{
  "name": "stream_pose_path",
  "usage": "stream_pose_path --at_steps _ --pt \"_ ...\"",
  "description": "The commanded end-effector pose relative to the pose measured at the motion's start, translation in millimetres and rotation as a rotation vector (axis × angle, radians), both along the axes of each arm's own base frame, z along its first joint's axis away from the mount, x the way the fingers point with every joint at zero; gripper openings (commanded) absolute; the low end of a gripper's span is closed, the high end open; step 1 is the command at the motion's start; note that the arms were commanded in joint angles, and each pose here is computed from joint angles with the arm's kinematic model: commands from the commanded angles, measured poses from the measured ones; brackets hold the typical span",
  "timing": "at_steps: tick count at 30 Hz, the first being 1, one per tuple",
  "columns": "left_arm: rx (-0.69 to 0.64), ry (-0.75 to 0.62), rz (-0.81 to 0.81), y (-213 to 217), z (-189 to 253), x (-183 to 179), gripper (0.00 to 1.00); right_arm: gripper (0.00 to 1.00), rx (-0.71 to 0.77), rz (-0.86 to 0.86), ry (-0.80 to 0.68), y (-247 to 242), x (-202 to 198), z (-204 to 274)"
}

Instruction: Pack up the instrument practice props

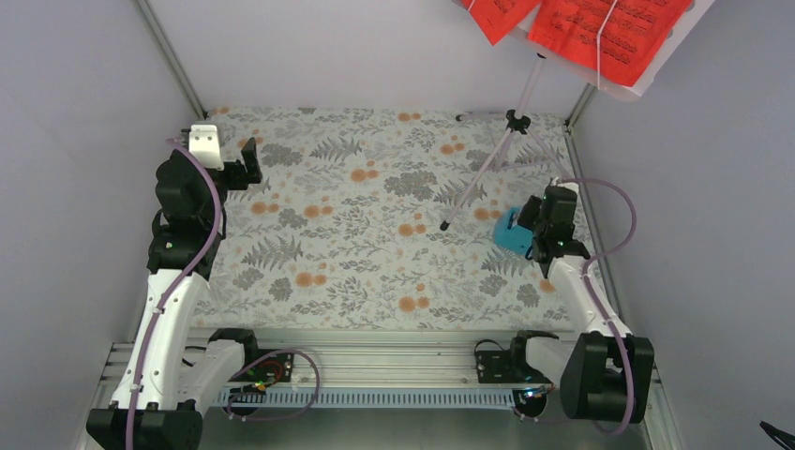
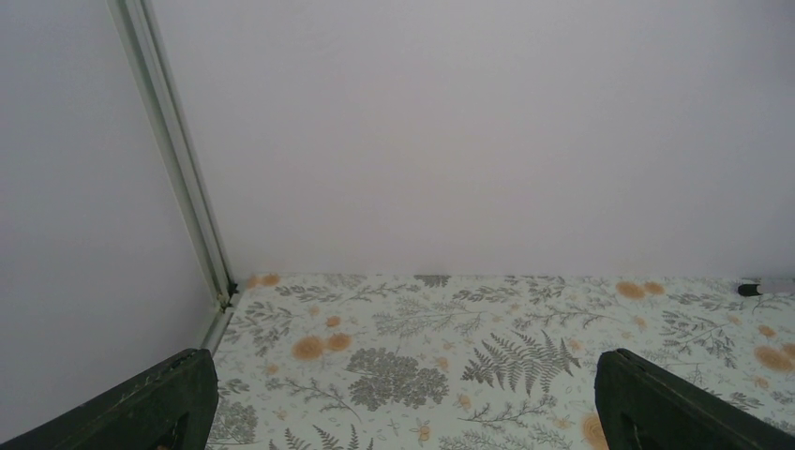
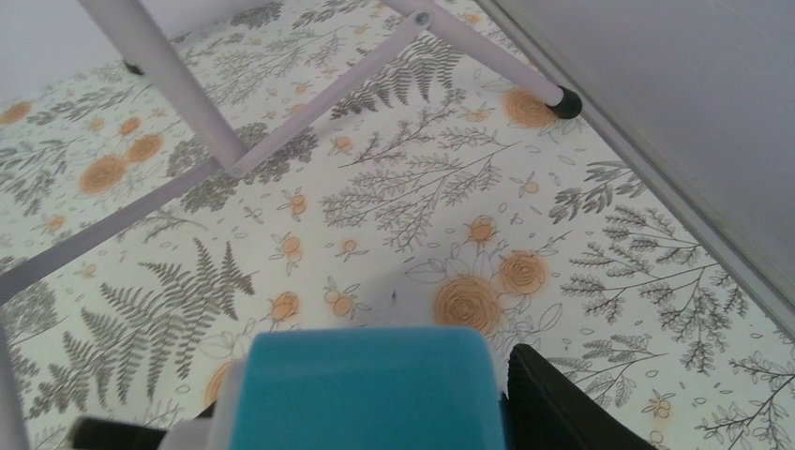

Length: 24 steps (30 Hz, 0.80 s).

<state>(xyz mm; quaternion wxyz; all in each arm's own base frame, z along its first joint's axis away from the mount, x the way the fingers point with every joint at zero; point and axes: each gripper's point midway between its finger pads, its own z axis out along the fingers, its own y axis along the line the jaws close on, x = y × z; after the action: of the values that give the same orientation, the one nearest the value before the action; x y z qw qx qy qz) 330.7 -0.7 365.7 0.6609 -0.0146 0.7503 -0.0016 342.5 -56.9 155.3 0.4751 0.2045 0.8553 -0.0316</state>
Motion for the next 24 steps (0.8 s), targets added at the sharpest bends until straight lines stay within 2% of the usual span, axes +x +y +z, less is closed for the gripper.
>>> stream_pose_path --at_steps 1,8,15,24 --pt "-0.006 0.010 -0.020 -4 -4 0 1.00 0.35 0.025 0.066 -0.093 23 1 25" --pt "-0.014 0.020 -0.035 -7 -7 3 1.00 0.35 0.067 0.160 -0.099 57 -9 35" --pt "-0.014 0.027 -0.034 -7 -10 4 1.00 0.34 0.108 0.313 -0.048 115 -19 25" --pt "-0.011 0.034 -0.026 -5 -12 6 1.00 0.35 0.134 0.537 -0.023 190 -53 29"
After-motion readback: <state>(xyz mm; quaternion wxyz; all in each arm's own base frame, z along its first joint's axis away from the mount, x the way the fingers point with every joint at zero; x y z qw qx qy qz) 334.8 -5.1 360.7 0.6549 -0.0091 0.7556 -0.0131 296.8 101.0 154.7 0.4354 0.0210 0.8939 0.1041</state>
